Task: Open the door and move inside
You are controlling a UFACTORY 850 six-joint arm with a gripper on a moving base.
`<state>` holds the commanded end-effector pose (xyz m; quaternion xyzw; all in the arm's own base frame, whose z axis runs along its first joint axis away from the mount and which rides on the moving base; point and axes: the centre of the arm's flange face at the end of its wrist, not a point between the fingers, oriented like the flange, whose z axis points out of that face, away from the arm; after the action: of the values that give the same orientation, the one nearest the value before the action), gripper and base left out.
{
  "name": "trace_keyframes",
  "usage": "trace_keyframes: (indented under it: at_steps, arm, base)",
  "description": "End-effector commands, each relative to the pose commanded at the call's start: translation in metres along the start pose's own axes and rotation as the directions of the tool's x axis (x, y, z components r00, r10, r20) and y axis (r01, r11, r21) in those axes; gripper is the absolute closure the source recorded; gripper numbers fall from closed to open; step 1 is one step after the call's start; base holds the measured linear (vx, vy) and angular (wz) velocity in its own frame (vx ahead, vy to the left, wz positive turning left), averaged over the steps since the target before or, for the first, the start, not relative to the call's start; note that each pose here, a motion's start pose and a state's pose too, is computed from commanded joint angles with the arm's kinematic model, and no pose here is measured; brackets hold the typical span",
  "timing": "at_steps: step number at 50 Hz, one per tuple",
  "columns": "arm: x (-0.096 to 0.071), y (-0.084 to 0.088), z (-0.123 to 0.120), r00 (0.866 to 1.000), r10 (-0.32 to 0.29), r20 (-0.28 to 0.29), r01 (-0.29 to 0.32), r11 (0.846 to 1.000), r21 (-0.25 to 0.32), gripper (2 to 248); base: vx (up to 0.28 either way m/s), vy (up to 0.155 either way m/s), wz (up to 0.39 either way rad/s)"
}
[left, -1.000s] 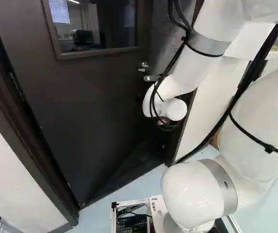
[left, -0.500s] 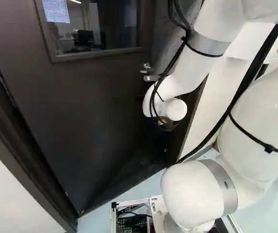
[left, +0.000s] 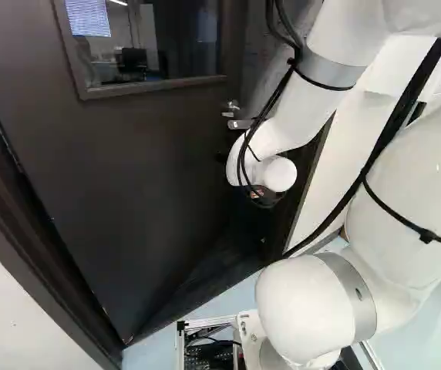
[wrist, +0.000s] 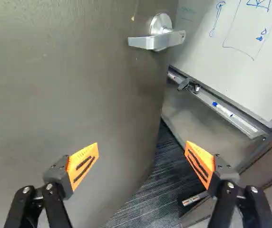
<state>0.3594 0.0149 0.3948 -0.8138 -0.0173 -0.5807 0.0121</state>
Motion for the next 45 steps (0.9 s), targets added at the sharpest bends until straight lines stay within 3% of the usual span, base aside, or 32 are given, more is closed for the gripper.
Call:
trace_keyframes:
  at_steps: [20,45]
  arm:
    - [0.005,-0.001,0.013,1.000,0.016,0.001,-0.016,1.000,-0.012,3]
    - [0.017,-0.004,0.047,0.998,0.055,0.000,-0.055,0.997,-0.044,3]
  base:
    - [0.000,0.000,0.002]
    - [0.000,0.000,0.000]
